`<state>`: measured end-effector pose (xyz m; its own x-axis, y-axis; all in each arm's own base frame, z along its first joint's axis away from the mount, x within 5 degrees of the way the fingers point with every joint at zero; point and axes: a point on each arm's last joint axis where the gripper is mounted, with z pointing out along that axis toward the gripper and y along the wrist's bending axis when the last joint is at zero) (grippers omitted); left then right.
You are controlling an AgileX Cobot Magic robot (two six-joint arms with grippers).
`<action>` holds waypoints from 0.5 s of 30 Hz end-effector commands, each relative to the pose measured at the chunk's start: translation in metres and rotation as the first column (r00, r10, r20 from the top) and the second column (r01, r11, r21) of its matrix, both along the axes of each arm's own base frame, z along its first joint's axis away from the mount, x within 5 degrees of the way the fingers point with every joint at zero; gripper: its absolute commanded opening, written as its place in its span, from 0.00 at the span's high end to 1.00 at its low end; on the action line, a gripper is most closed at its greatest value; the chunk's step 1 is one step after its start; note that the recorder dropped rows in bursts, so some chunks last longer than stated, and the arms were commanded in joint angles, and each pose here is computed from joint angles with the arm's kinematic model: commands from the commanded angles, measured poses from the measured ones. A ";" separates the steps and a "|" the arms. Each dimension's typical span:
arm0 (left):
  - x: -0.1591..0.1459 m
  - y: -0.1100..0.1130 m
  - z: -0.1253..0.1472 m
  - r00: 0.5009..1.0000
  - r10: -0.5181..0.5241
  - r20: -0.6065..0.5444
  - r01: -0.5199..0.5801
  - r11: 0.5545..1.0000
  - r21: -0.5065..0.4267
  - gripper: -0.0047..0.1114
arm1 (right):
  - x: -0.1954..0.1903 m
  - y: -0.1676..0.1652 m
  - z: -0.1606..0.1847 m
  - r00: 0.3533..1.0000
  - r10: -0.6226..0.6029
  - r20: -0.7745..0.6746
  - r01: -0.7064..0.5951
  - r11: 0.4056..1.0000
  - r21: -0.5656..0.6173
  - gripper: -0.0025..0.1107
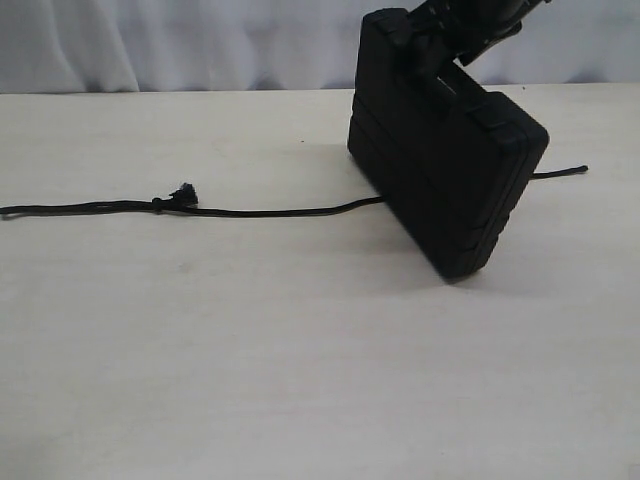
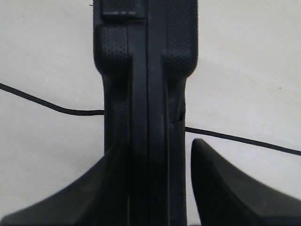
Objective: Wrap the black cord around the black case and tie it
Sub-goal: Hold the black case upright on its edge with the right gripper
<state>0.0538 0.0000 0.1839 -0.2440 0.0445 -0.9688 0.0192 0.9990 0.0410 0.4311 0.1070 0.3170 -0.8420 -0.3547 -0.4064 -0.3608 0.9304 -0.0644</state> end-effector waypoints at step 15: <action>0.000 0.000 0.000 1.000 0.003 0.011 -0.003 1.000 -0.001 0.96 | 0.001 -0.003 -0.002 1.000 0.000 -0.001 0.000 1.000 -0.021 0.78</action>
<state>0.0538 0.0000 0.1839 -0.2440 0.0445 -0.9688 0.0192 0.9990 0.0410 0.4323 0.1070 0.3143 -0.8441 -0.3566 -0.4005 -0.3609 0.9302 -0.0675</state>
